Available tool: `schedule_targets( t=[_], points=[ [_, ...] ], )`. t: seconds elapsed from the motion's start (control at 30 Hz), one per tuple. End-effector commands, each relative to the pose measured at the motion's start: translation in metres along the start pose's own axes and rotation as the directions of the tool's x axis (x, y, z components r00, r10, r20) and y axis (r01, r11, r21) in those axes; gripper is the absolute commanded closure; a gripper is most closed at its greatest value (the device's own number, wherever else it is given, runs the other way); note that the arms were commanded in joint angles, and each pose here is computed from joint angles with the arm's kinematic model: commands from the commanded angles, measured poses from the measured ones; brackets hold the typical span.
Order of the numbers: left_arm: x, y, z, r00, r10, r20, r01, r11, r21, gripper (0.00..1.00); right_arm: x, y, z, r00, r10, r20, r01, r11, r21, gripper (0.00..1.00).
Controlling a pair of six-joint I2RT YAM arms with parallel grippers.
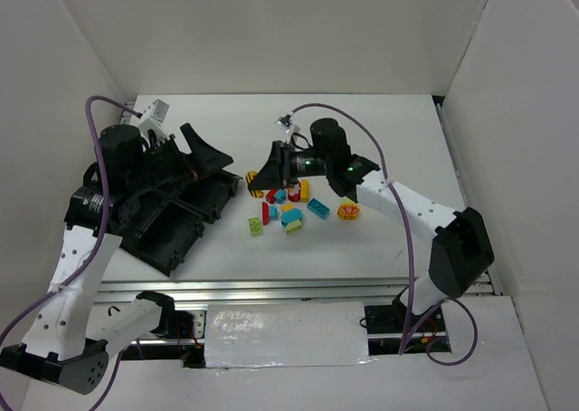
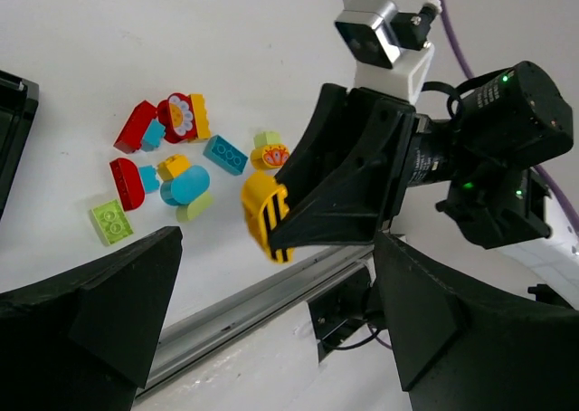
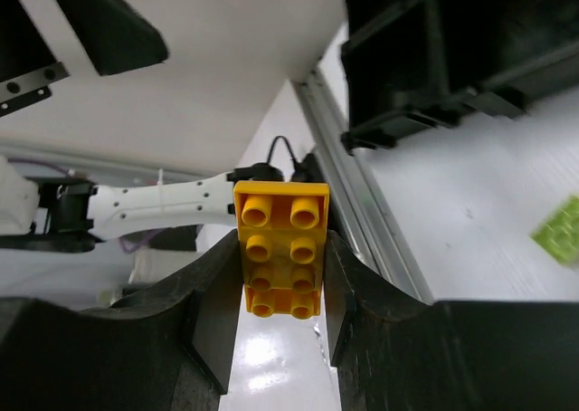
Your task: Sort the legos into containers by color
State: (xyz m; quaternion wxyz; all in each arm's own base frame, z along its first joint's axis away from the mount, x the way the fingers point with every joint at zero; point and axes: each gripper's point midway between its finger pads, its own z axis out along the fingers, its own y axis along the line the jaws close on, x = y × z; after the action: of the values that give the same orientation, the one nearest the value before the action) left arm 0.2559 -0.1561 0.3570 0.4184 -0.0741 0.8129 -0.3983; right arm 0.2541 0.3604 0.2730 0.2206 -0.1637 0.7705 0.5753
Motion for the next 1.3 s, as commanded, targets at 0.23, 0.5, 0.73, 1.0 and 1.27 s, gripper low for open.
schedule_targets(
  t=[0.23,0.5,0.73,1.0,1.27],
  points=[
    [0.011,0.0,-0.008,1.0,0.009,-0.029,-0.008,1.0,0.014,0.09,-0.001,0.118,0.031,0.993,-0.111,-0.05,0.073,0.868,-0.492,1.0],
    [0.017,-0.005,-0.016,0.999,0.028,-0.025,-0.026,0.999,0.048,0.36,-0.001,0.148,0.018,0.991,-0.134,-0.018,0.087,0.734,-0.674,1.0],
    [0.019,-0.017,-0.019,0.999,0.03,-0.034,-0.026,0.993,0.113,0.44,0.002,0.133,0.026,0.992,-0.122,-0.019,0.087,0.799,-0.595,1.0],
    [0.024,-0.029,-0.019,0.996,0.052,-0.066,-0.039,0.98,0.193,0.97,0.002,0.131,0.025,0.992,-0.124,-0.008,0.096,0.808,-0.582,0.96],
    [0.017,-0.029,-0.017,0.998,0.045,-0.033,-0.038,0.983,0.18,1.0,-0.002,0.126,0.02,0.994,-0.111,0.003,0.093,0.812,-0.576,0.6]
  ],
)
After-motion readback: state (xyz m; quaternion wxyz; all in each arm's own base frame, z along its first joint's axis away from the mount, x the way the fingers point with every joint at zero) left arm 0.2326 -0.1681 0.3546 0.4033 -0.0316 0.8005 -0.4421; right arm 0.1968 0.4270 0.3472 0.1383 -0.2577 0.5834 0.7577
